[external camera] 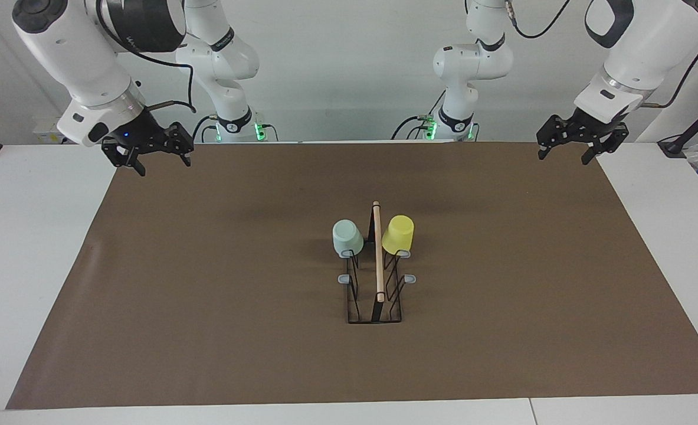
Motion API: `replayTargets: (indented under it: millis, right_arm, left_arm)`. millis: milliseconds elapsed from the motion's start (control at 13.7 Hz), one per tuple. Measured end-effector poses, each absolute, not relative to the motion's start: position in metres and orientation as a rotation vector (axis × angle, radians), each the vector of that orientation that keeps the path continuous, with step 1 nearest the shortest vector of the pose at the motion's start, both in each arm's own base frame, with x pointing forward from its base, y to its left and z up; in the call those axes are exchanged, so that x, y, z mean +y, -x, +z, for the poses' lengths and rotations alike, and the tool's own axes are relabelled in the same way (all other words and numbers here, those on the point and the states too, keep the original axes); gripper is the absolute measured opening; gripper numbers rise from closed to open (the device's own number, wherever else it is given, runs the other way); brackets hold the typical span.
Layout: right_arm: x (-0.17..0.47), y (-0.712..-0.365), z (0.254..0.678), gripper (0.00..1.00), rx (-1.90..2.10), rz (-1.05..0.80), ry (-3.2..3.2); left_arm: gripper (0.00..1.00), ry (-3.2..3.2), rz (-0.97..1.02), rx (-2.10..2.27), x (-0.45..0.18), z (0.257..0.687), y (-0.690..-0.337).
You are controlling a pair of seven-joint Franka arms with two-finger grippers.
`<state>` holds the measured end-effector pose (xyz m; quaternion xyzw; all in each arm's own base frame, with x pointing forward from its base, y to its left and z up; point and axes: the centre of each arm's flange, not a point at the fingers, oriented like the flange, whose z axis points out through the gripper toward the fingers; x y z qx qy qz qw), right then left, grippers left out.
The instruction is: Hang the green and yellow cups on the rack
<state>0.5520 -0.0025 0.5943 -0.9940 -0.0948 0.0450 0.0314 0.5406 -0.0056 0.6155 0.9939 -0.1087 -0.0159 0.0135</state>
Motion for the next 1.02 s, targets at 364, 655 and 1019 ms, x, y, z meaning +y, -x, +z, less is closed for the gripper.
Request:
replayTargets:
  millis: [364, 655, 1019]
  right_arm:
    - [0.003, -0.5528, 0.5949, 1.0, -0.212, 0.131, 3.072]
    - [-0.0022, -0.5536, 0.5954, 1.0, -0.197, 0.122, 3.074]
    - [-0.0022, -0.5544, 0.6013, 1.0, -0.14, 0.104, 3.08]
  left_arm:
    - [1.0, -3.096, -0.041, -0.338, -0.0055, 0.616, -0.5413]
    - [1.0, -3.097, -0.033, -0.338, -0.0053, 0.6164, -0.5419]
    - [1.0, -3.097, -0.031, -0.344, -0.0053, 0.6162, -0.5421]
